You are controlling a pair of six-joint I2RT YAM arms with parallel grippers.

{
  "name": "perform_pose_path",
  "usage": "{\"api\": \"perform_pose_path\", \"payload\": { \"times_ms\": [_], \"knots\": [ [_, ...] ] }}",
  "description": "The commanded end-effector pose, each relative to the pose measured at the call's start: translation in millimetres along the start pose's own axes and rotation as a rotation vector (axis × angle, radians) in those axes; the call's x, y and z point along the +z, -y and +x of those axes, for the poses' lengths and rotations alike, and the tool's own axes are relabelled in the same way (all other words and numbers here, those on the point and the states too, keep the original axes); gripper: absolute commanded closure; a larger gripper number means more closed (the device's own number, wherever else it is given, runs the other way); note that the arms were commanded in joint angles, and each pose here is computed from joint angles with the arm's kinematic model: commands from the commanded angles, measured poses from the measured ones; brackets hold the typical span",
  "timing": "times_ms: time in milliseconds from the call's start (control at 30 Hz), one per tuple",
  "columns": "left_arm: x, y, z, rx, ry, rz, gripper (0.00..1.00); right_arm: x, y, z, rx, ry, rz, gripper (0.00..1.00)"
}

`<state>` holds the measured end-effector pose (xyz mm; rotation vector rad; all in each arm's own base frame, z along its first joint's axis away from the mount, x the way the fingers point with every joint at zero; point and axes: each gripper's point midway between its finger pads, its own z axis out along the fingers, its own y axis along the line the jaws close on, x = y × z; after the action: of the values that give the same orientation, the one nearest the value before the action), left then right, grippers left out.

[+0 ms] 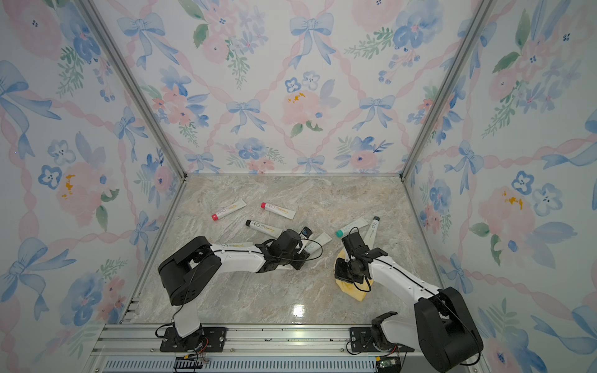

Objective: Wipe the surface of the toothpaste tube
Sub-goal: Move the toothpaste to the center of the board.

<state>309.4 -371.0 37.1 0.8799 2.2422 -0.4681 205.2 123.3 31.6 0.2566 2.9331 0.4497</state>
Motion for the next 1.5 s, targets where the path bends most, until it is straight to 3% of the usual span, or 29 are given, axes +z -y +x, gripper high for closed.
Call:
{"api": "perform_pose_path", "payload": {
  "times_ms": [0,433,667,900,1133,1300,1467],
  "knots": [
    [16,-11,-13,0.014,-0.005,-0.012,0.72,2,7,5,0.029,-0.011,0.044,0.86],
    [87,5,-72,0.003,0.062,0.125,0.73,0,16,6,0.021,-0.001,0.089,0.86],
    [113,11,-80,-0.013,0.074,0.160,0.72,-3,14,5,0.016,0.007,0.086,0.86],
    [120,14,-82,-0.030,0.075,0.177,0.63,-3,17,5,0.014,0.012,0.094,0.86],
    [74,-4,-97,-0.062,0.115,0.082,0.38,2,18,8,0.018,0.006,0.088,0.86],
    [20,-34,-97,-0.131,0.138,-0.005,0.32,2,16,9,0.012,0.009,0.078,0.86],
    [-32,-65,-60,-0.200,0.104,-0.093,0.29,3,14,8,0.002,0.012,0.073,0.86]
  ]
}}
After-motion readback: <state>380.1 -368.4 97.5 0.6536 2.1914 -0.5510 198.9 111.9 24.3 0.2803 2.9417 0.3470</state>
